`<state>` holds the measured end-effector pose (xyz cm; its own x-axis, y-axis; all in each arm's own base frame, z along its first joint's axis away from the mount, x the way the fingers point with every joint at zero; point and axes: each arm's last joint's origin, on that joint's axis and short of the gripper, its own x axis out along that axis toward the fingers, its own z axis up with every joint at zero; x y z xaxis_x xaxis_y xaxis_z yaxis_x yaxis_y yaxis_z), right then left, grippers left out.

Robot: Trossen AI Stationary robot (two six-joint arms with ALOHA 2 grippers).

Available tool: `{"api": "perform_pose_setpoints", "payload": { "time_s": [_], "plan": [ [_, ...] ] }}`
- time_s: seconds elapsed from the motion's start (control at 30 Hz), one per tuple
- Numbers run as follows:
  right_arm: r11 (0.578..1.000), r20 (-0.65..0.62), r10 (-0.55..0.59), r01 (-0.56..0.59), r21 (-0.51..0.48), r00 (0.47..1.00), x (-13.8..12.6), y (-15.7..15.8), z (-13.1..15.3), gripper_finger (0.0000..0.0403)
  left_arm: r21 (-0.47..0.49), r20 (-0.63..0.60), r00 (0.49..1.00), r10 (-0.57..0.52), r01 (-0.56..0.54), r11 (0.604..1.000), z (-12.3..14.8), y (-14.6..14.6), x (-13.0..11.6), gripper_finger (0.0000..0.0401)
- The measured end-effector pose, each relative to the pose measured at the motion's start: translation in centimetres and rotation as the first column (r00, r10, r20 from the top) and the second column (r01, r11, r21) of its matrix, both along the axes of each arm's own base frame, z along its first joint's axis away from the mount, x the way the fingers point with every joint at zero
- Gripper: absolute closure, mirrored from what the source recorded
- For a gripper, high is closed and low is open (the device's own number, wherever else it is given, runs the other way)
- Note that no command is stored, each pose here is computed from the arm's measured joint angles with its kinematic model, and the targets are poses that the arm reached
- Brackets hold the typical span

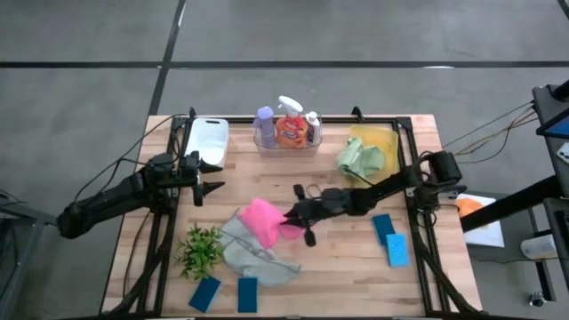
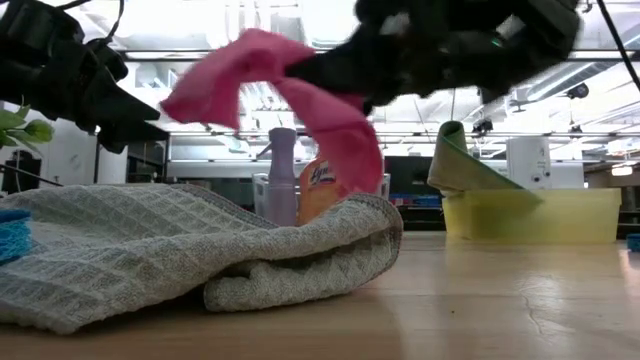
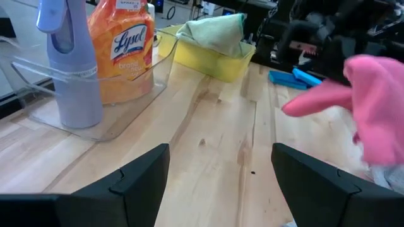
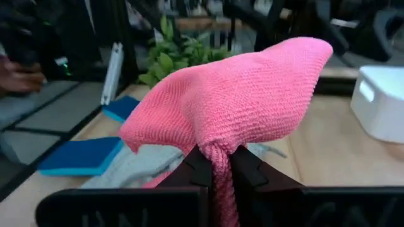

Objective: Pick & Place Kitchen Items
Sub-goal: Put the pink towel into the yellow bin

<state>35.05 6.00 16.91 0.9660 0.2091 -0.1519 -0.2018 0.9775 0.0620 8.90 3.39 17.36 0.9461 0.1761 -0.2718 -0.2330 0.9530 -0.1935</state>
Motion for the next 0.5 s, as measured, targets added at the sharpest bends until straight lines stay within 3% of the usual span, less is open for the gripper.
{"api": "perform_pose_setpoints", "payload": {
  "time_s": [0.27,0.5],
  "plan": [
    [0.993,0.234,0.003,-0.031,0.117,0.972,-6.0,-0.6,-1.9,0.0384,-0.001,-0.001,1.0,0.0,0.0,1.0,0.0,0.0,0.0,0.0114],
    [0.975,0.302,-0.177,0.125,0.183,0.937,-9.5,-1.8,-1.3,0.0384,0.0,0.001,1.0,0.0,0.0,1.0,0.0,0.0,0.0,0.0114]
  ]
}}
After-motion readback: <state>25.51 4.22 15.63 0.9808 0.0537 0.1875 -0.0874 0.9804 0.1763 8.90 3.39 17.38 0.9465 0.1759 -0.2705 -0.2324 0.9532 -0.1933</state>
